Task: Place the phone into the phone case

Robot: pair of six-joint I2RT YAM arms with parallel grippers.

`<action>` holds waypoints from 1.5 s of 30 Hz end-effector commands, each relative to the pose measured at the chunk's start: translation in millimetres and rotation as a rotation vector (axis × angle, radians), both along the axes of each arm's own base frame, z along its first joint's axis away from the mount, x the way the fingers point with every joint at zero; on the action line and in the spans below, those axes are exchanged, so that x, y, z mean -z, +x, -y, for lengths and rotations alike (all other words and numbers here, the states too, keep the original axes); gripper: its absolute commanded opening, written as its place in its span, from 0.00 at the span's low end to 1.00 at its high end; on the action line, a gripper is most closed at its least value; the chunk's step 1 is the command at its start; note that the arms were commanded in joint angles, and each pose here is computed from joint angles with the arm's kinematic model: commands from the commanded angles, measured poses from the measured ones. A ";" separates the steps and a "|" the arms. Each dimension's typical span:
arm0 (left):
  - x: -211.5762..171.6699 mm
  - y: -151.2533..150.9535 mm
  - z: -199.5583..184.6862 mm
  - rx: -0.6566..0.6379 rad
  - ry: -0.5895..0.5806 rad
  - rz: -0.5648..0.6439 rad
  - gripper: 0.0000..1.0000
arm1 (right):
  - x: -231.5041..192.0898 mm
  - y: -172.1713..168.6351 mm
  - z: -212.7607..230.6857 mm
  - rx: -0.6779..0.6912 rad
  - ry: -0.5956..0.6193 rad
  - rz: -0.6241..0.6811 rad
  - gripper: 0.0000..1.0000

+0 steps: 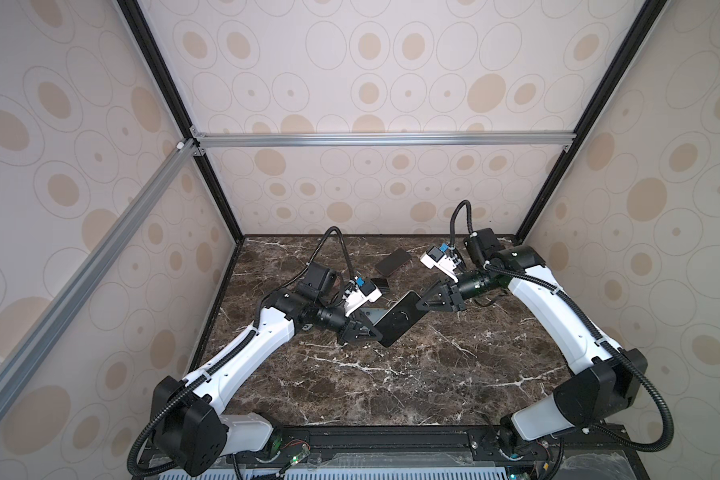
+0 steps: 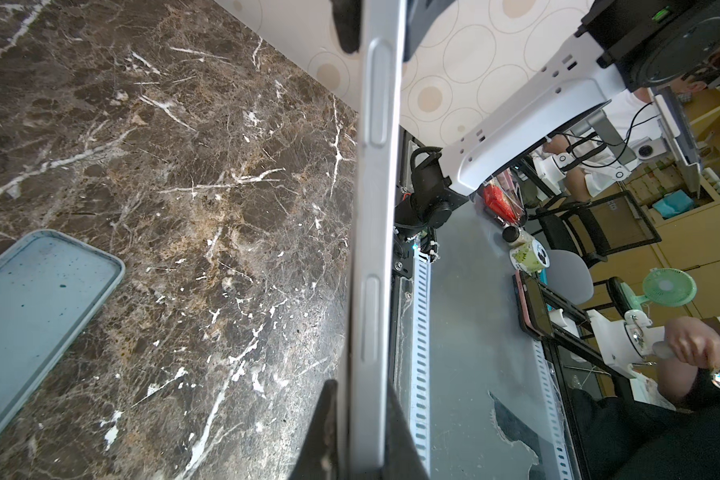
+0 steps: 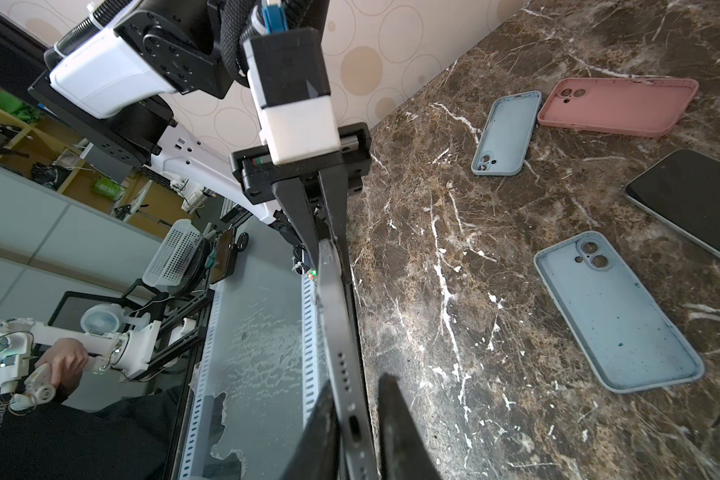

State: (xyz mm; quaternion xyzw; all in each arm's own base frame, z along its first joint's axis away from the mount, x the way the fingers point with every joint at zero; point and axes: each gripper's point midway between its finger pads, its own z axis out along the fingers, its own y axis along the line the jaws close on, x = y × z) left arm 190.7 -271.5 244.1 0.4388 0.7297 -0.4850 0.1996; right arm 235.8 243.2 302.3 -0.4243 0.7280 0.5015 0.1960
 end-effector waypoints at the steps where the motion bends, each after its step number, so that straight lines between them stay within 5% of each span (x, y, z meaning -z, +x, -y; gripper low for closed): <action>1: -20.4 5.4 2.2 0.014 -0.041 0.083 0.00 | -7.9 -9.7 -7.2 -0.048 0.038 -0.018 0.14; 7: -13.5 25.5 -4.4 -0.094 0.036 0.132 0.03 | -4.5 -4.5 -8.5 -0.016 0.042 -0.015 0.00; 20: -14.3 85.6 -42.5 -0.449 -0.006 0.125 0.69 | 19.4 31.0 -10.7 0.160 0.016 -0.056 0.00; 32: 38.6 151.3 -98.1 -0.986 0.119 0.105 0.74 | 61.3 98.6 -5.9 0.498 -0.046 -0.145 0.00; 45: 82.6 163.0 -92.8 -1.018 0.112 0.018 0.75 | 114.7 134.0 10.7 0.831 0.018 -0.281 0.00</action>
